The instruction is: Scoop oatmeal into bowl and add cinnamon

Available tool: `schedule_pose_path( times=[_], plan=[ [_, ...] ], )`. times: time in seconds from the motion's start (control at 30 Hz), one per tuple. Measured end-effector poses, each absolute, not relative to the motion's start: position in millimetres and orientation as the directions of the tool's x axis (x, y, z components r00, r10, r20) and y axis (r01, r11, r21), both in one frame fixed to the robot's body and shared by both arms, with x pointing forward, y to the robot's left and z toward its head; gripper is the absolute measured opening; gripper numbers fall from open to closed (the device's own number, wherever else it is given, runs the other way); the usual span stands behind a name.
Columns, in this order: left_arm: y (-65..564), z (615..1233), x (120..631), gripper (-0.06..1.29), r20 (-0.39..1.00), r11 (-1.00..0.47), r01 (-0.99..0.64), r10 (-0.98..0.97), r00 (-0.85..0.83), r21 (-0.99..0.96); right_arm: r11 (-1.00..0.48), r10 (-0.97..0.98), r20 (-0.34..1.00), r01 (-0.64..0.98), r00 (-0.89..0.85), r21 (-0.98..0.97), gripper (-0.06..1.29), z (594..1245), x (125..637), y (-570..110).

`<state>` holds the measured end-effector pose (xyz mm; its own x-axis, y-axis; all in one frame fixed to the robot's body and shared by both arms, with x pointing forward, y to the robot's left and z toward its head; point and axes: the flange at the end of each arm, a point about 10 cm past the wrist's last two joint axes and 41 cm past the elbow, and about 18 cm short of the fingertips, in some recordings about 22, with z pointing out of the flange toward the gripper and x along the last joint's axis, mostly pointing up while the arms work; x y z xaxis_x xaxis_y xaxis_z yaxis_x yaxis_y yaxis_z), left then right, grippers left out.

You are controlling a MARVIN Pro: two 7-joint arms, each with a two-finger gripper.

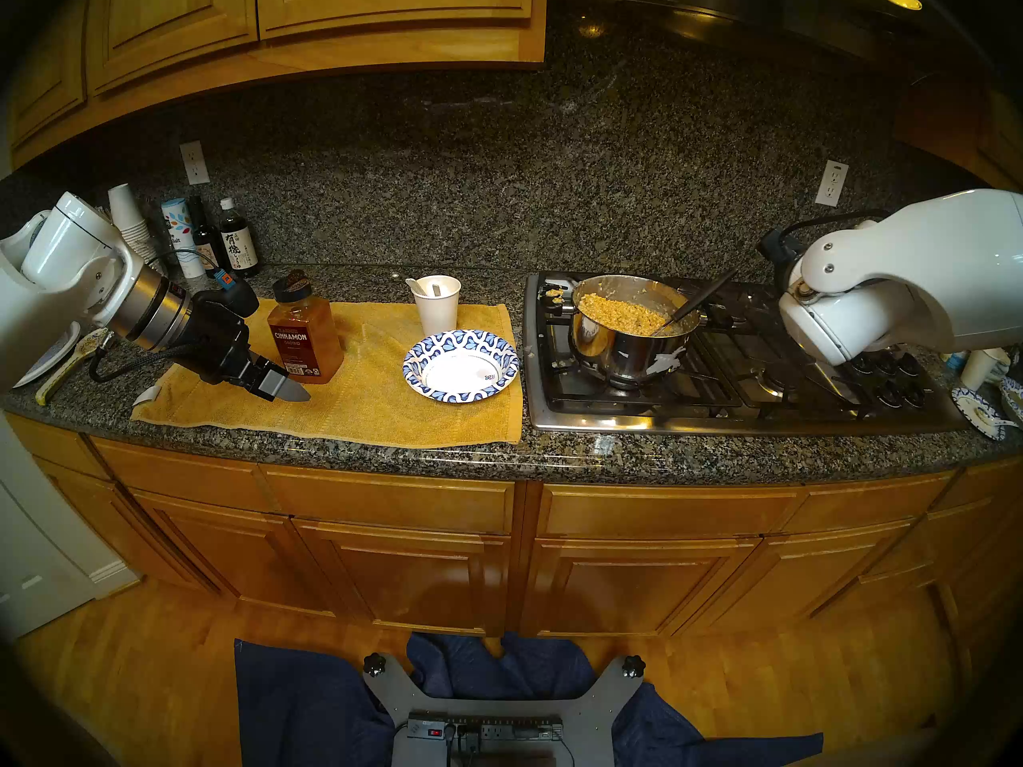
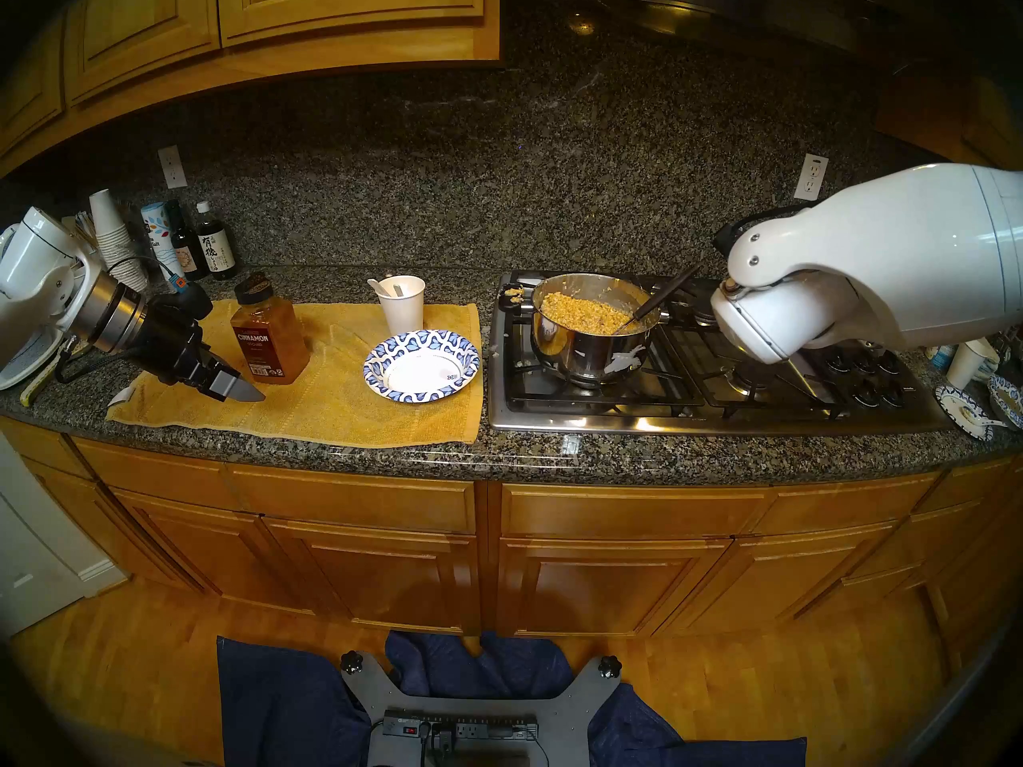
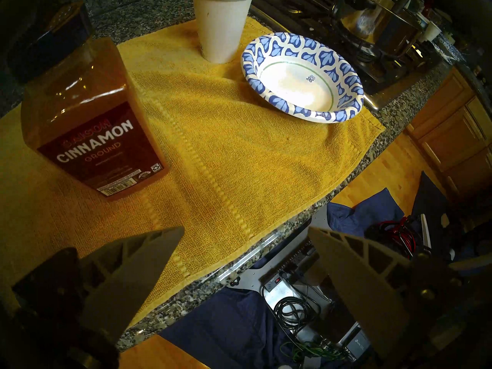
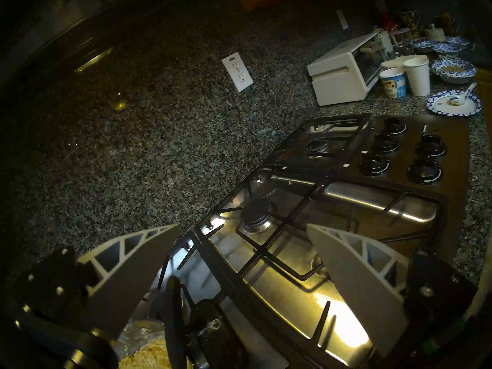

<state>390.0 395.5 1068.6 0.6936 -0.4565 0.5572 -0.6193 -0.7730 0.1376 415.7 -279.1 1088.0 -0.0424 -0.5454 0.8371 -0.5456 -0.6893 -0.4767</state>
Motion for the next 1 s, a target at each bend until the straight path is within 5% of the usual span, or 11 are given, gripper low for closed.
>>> schedule_pose_path(
  times=[1.0],
  plan=[
    [395.5,1068.3,390.0,1.26,0.557,-0.773,-0.619,-0.457,0.694,0.138,-0.75,-0.465,0.884,-0.553,0.05,-0.364,1.24,1042.1,446.3,-245.0]
  ],
)
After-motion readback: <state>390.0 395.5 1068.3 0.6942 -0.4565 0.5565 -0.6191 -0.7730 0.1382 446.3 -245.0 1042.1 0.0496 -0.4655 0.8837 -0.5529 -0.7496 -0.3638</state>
